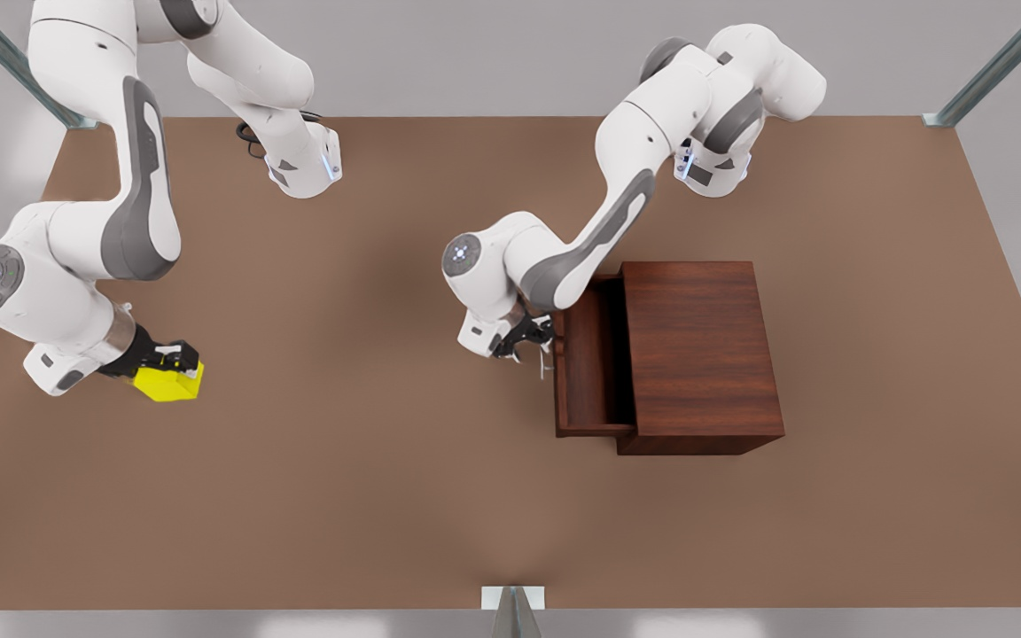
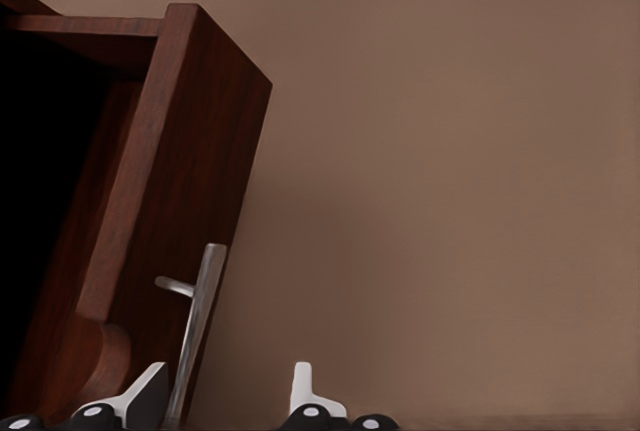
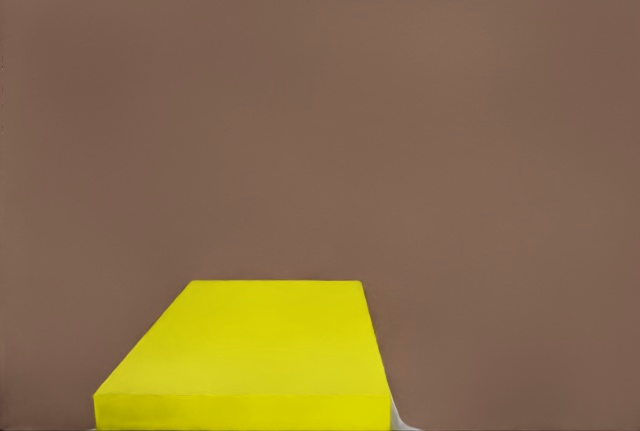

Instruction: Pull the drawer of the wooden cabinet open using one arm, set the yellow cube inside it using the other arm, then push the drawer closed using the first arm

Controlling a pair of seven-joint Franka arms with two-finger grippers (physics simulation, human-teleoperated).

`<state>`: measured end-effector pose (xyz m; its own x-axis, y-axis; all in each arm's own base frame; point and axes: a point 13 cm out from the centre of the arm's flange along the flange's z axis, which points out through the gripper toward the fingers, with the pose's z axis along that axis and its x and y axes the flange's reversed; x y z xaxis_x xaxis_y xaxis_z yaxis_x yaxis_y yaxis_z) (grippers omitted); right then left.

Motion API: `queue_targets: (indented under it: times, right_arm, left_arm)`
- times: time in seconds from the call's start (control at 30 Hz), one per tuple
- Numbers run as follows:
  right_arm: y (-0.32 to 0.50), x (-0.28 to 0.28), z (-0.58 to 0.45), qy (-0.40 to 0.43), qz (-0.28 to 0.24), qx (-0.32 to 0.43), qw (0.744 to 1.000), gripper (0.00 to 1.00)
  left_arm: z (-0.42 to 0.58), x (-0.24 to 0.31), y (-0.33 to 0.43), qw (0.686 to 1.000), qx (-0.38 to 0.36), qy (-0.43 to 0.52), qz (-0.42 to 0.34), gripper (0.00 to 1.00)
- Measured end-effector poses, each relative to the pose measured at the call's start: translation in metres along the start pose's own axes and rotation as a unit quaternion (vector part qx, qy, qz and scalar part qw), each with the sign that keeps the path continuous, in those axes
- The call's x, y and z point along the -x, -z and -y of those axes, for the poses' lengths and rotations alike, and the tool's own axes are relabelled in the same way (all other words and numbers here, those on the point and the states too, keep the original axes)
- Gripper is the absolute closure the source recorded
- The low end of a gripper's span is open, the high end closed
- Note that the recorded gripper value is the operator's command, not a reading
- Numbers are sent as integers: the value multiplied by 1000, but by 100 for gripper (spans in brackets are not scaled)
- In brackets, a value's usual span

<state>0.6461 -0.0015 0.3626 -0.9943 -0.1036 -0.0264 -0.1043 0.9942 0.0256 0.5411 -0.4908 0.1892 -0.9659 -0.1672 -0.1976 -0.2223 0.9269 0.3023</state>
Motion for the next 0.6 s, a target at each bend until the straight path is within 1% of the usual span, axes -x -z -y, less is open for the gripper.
queue_targets:
  times: [0.1,0.13,0.17,0.2,0.23,0.27,0.37,0.47,0.5,0.53,0.6]
  right_arm:
    - [1,18,-57,36,12,6,999,42]
    - [2,23,-82,51,16,8,999,42]
    - [5,30,-106,63,23,11,998,42]
    - [6,35,-132,76,28,14,997,42]
    - [6,38,-159,87,31,18,996,42]
    - [5,42,-182,95,35,22,995,42]
    - [4,51,-248,110,44,35,992,41]
    - [4,51,-324,121,54,50,990,41]
    - [3,49,-354,125,57,55,989,41]
    - [2,47,-381,127,60,61,988,41]
    - [1,41,-420,121,63,70,988,42]
  left_arm:
    - [10,-6,14,1000,-14,1,0,36]
    - [12,-5,34,1000,-28,6,-1,34]
    - [8,2,66,999,-47,16,-1,21]
    - [-10,20,104,997,-68,35,-4,7]
    - [-41,48,134,994,-88,63,-15,0]
    - [-79,81,144,990,-99,94,-33,0]
    - [-204,173,116,977,-99,168,-90,0]
    - [-337,236,80,962,-108,214,-131,0]
    - [-376,245,86,960,-114,219,-132,0]
    - [-406,241,95,961,-112,214,-131,0]
    - [-440,208,109,968,-102,186,-135,0]
